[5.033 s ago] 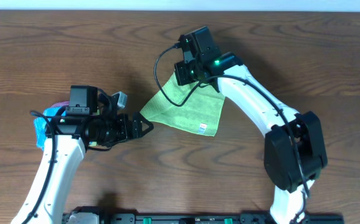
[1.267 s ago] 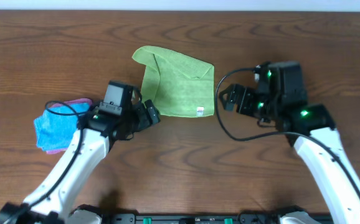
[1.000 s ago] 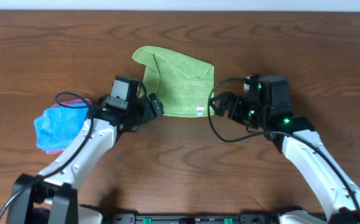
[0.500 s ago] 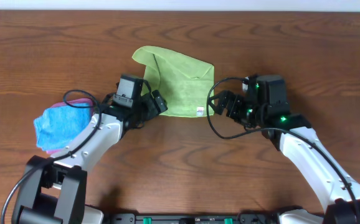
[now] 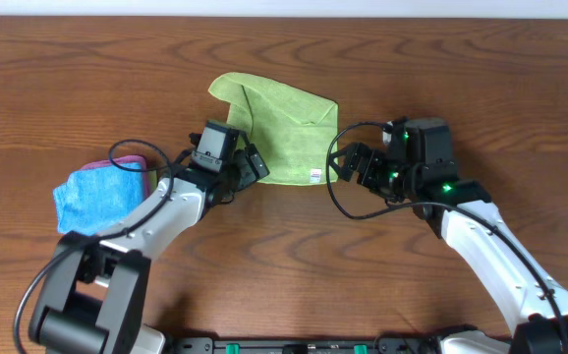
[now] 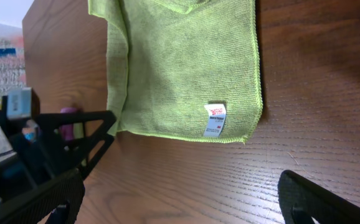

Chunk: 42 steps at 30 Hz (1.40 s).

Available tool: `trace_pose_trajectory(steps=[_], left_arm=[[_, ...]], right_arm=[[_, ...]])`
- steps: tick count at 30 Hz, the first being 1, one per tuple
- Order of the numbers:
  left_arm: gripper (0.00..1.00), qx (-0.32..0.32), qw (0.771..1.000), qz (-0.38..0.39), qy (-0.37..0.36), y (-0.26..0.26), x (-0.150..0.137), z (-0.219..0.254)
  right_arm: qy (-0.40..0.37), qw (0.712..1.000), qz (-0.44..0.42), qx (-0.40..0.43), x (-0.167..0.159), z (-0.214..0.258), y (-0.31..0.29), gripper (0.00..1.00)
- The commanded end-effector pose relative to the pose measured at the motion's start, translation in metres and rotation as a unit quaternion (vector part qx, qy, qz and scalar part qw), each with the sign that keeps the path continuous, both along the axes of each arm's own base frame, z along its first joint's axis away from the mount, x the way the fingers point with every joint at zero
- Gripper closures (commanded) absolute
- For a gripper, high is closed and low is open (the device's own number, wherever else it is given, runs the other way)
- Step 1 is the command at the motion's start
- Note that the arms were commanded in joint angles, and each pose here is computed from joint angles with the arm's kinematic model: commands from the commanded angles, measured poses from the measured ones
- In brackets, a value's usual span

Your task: Fold the cloth

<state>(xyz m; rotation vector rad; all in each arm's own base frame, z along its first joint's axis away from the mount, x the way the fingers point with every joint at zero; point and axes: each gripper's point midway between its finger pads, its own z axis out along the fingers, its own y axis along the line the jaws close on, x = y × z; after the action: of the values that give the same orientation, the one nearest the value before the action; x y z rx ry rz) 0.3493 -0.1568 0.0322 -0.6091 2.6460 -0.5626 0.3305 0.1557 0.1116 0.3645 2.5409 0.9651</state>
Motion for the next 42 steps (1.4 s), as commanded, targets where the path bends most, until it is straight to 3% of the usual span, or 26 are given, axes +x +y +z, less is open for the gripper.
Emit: trace_pose_trajectory(steps=[1,9,14,19,21,27,42], left_arm=[[0.05,0.01,1.0,0.007,-0.004,0.002,0.006,-0.005],[0.0,0.029,0.999,0.024,-0.031,0.009,0.018,-0.002],[0.14,0.048,0.997,0.037,-0.038,0.016,0.021,-0.002],[0.35,0.058,0.997,0.043,-0.04,0.02,0.022,-0.003],[0.54,0.061,0.996,0.045,-0.04,0.022,0.022,-0.003],[0.94,0.067,0.996,0.048,-0.04,0.025,0.022,-0.004],[0.94,0.158,0.984,0.085,-0.017,0.064,0.01,-0.013]], right_arm=[[0.008,1.0,-0.005,0.003,-0.001,-0.004,-0.001,0.01],[0.011,1.0,-0.005,0.002,-0.002,-0.005,-0.001,0.01],[0.012,1.0,-0.005,0.002,-0.002,-0.005,-0.001,0.01],[0.012,1.0,-0.005,0.002,-0.002,-0.005,-0.001,0.01],[0.012,1.0,-0.005,0.002,-0.002,-0.005,-0.001,0.01],[0.013,1.0,-0.005,0.001,-0.003,-0.005,-0.001,0.01],[0.022,1.0,-0.003,-0.007,-0.007,-0.009,-0.004,0.01]])
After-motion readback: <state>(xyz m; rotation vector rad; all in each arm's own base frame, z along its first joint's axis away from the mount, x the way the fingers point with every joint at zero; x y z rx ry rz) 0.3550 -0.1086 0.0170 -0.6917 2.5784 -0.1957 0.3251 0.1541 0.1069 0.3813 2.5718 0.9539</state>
